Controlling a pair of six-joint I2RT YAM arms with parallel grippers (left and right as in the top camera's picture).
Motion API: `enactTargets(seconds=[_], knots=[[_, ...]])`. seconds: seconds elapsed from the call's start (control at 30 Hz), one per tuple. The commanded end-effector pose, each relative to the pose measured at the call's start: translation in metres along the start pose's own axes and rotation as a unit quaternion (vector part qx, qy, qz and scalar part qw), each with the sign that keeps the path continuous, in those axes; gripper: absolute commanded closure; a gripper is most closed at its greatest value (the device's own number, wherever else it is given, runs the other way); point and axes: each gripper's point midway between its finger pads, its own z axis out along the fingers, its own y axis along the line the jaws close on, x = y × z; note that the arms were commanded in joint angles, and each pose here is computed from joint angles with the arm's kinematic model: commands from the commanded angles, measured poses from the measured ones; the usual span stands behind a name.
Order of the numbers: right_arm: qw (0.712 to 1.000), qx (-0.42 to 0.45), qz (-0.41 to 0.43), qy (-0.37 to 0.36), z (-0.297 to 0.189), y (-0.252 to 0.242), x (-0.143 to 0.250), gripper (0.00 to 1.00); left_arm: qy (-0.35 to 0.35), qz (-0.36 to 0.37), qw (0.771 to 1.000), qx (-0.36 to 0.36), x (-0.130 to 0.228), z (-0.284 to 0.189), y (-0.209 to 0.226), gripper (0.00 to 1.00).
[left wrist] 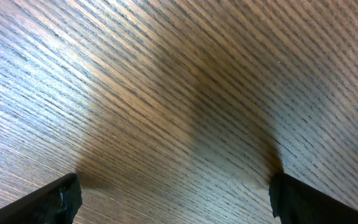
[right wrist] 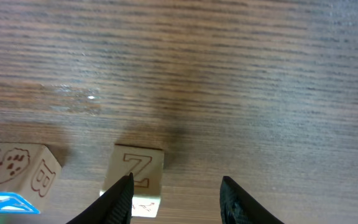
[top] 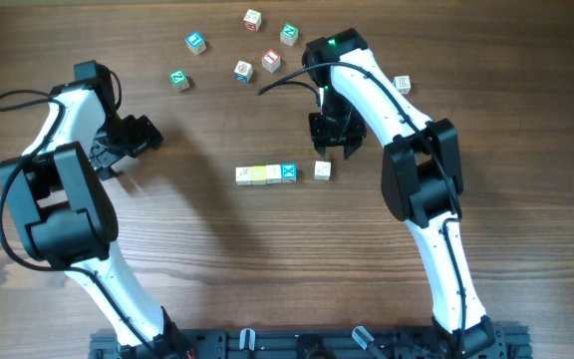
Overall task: Form a horizontal line
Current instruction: 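Push the white block leftward against the row's right end with the right gripper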
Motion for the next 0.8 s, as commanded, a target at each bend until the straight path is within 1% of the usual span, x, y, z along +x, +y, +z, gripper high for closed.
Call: enactTargets(seconds=[0.0,0.1,0.23,0.3,0.37,0.43,0.47,0.77], knots=[[1.000,0.000,-0.003,-0.025,-0.012,-0.001,-0.003,0.54,0.001,0.000,1.000,-0.001,-0.003,0.004,-0.001,0.00],[0.997,0.046,0.036,-0.048,-0.015,-0.024,-0.013,0.55,0.001,0.000,1.000,-0.001,-0.003,0.004,-0.001,0.00],[0.997,0.044,0.059,-0.019,-0.016,-0.050,-0.006,0.55,0.001,0.000,1.000,-0.001,-0.003,0.004,-0.001,0.00],[0.999,0.017,0.034,-0.009,-0.016,-0.042,-0.003,0.55,0.001,0.000,1.000,-0.001,-0.003,0.004,-0.001,0.00],[1.000,0.008,0.027,-0.007,-0.015,-0.033,-0.001,0.55,0.001,0.000,1.000,-0.001,-0.003,0.004,-0.001,0.00],[1.000,-0.010,0.021,-0.006,-0.014,-0.020,0.000,0.66,0.001,0.000,1.000,-0.001,-0.003,0.004,-0.001,0.00],[1.000,-0.015,0.017,-0.004,-0.014,-0.015,0.002,0.67,0.001,0.000,1.000,-0.001,-0.003,0.004,-0.001,0.00],[1.000,-0.011,-0.005,0.004,-0.011,0.006,0.012,0.65,0.001,0.000,1.000,-0.001,-0.003,0.004,-0.001,0.00]])
